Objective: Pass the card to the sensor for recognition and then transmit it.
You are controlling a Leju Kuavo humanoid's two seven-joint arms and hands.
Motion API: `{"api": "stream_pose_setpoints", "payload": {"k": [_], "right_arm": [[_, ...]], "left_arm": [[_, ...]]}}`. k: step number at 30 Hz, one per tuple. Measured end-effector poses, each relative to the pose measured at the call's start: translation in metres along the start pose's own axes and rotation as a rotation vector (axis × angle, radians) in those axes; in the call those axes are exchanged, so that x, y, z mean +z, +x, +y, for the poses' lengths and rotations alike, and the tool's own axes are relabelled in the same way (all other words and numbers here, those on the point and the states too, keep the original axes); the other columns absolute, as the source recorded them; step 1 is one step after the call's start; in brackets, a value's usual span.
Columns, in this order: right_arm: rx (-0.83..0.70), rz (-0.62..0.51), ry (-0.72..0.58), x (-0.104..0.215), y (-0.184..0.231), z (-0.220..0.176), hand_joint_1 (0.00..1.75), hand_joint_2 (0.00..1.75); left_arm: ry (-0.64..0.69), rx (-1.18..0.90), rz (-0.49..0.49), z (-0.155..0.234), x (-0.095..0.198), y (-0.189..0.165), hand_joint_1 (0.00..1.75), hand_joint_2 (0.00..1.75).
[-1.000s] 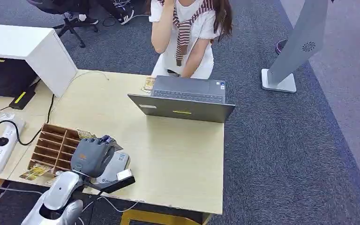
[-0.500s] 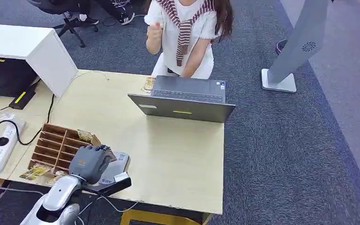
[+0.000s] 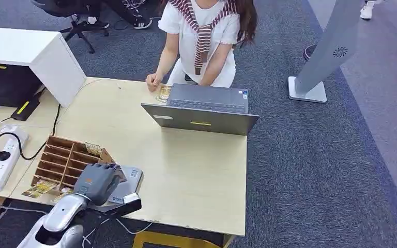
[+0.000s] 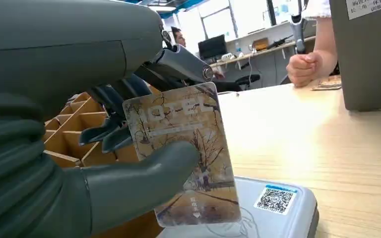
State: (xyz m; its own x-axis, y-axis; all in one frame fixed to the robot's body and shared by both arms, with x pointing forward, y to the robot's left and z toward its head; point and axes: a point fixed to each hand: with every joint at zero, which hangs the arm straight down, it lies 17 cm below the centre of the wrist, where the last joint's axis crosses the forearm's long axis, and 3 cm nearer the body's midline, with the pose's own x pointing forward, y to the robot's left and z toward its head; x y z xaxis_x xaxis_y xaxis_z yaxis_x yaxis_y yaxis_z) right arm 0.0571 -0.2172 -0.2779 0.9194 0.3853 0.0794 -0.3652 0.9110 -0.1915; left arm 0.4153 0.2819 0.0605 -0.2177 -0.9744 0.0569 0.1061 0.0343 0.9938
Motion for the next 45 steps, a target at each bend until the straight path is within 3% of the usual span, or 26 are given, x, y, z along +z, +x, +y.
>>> {"api": "stream_pose_setpoints", "payload": {"k": [8,18,45], "right_arm": [[0.001,-0.001,0.0,0.0,0.0,0.0,0.0,1.75],[0.002,-0.01,0.006,0.0,0.002,0.001,0.0,1.75],[0.014,-0.01,0.01,0.0,0.002,0.002,0.0,1.75]], "left_arm": [[0.003,-0.004,-0.001,0.001,0.0,-0.001,1.75,1.75],[0.102,-0.051,-0.046,0.023,-0.008,0.014,1.75,1.75],[-0.024,-0.032,-0.039,-0.005,-0.003,0.003,1.75,1.75]]}}
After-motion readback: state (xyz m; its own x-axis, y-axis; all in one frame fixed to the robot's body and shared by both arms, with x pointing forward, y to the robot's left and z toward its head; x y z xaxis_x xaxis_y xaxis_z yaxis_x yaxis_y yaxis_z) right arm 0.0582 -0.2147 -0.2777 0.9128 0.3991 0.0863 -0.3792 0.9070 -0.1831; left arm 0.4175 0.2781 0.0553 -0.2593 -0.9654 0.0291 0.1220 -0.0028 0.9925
